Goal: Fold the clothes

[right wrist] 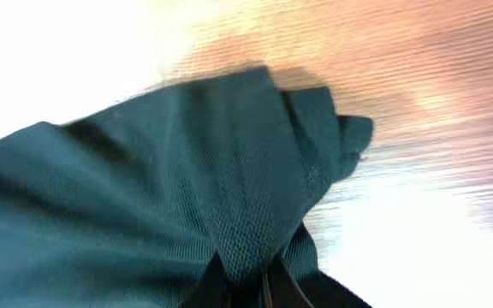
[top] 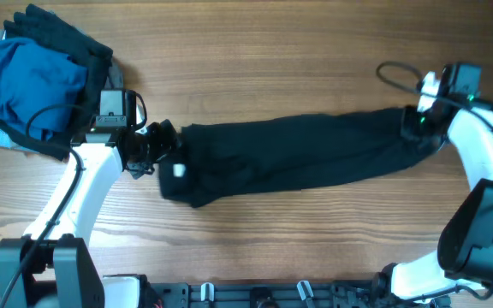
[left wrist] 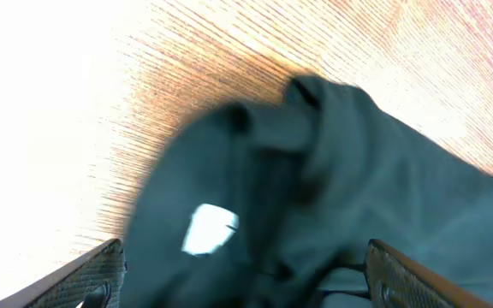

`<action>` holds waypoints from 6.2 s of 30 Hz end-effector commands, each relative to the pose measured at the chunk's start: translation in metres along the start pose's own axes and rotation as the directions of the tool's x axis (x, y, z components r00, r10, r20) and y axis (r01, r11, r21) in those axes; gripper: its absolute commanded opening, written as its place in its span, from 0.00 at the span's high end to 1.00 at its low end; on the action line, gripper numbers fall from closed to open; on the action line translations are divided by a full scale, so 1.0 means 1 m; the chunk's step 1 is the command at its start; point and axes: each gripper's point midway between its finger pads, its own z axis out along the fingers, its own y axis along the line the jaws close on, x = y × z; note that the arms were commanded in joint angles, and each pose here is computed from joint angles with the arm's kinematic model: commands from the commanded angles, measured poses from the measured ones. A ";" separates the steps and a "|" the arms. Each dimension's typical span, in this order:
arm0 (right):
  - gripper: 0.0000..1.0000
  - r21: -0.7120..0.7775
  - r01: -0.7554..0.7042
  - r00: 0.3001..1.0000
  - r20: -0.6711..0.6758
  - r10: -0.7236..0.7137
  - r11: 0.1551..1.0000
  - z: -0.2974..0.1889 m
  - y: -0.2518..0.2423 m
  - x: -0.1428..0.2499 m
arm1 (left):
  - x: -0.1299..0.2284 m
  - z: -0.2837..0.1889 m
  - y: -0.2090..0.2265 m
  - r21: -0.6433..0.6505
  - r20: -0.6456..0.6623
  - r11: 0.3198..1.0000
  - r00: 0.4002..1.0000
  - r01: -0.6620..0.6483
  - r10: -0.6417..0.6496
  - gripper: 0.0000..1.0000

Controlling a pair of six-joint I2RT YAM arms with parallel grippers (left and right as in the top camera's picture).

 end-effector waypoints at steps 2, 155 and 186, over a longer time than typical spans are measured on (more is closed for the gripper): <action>0.96 -0.068 -0.005 1.000 -0.012 0.004 0.998 -0.012 0.018 -0.005 | -0.002 0.001 0.001 -0.008 0.001 1.000 1.000 -0.010 0.010 0.11; 0.38 -0.121 0.012 0.986 -0.162 -0.032 0.993 -0.026 0.122 0.038 | 0.029 -0.031 -0.155 0.155 -0.168 0.902 0.889 -0.403 0.426 0.89; 0.28 -0.724 0.223 0.888 -0.125 -0.442 0.653 -0.054 0.271 0.121 | -0.054 -0.016 -0.100 -0.039 -0.014 0.960 0.961 -0.277 0.277 0.55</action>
